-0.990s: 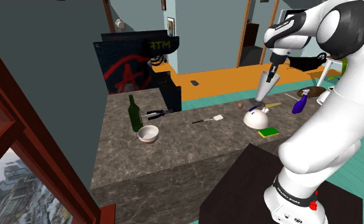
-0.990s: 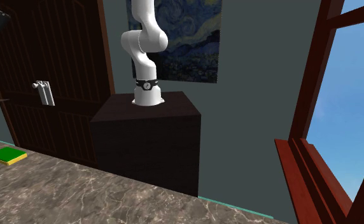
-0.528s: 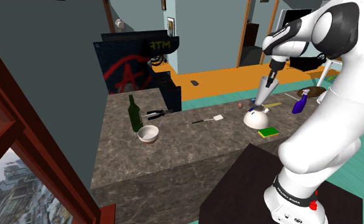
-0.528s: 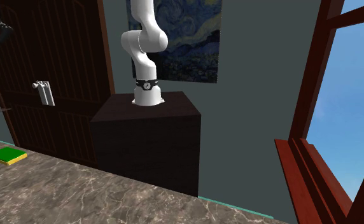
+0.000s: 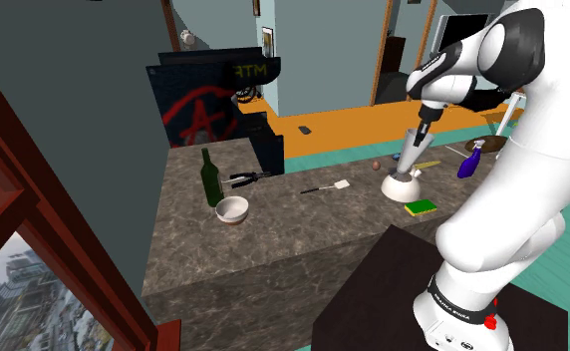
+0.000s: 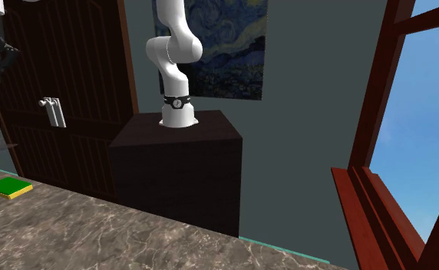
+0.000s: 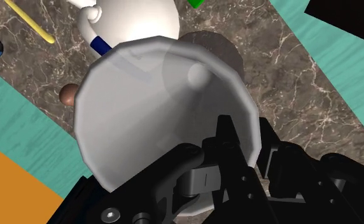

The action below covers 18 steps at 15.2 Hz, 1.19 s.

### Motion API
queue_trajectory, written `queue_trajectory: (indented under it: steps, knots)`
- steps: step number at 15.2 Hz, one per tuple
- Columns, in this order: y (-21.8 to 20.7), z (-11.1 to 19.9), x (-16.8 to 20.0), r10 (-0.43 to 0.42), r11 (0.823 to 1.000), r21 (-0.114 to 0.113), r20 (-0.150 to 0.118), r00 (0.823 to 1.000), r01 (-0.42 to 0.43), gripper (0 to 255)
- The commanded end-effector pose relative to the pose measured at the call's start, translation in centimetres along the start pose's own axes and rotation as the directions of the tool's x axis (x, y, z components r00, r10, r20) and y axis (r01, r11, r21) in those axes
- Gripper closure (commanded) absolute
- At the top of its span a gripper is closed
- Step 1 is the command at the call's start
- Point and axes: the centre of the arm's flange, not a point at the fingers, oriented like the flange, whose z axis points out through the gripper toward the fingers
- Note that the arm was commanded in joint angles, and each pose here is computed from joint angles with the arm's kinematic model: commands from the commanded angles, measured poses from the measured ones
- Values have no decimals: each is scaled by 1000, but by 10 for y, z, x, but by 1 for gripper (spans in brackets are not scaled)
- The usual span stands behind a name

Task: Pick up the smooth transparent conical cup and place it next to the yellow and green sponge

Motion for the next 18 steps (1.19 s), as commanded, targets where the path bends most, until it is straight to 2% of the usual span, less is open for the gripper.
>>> queue_trajectory:
  steps: [1, 18]
  knots:
    - [-2, 10, -2, 0, 1000, -1, -1, 1000, 0, 255]
    - [-13, 98, -10, 0, 1000, -1, -1, 1000, 0, 255]
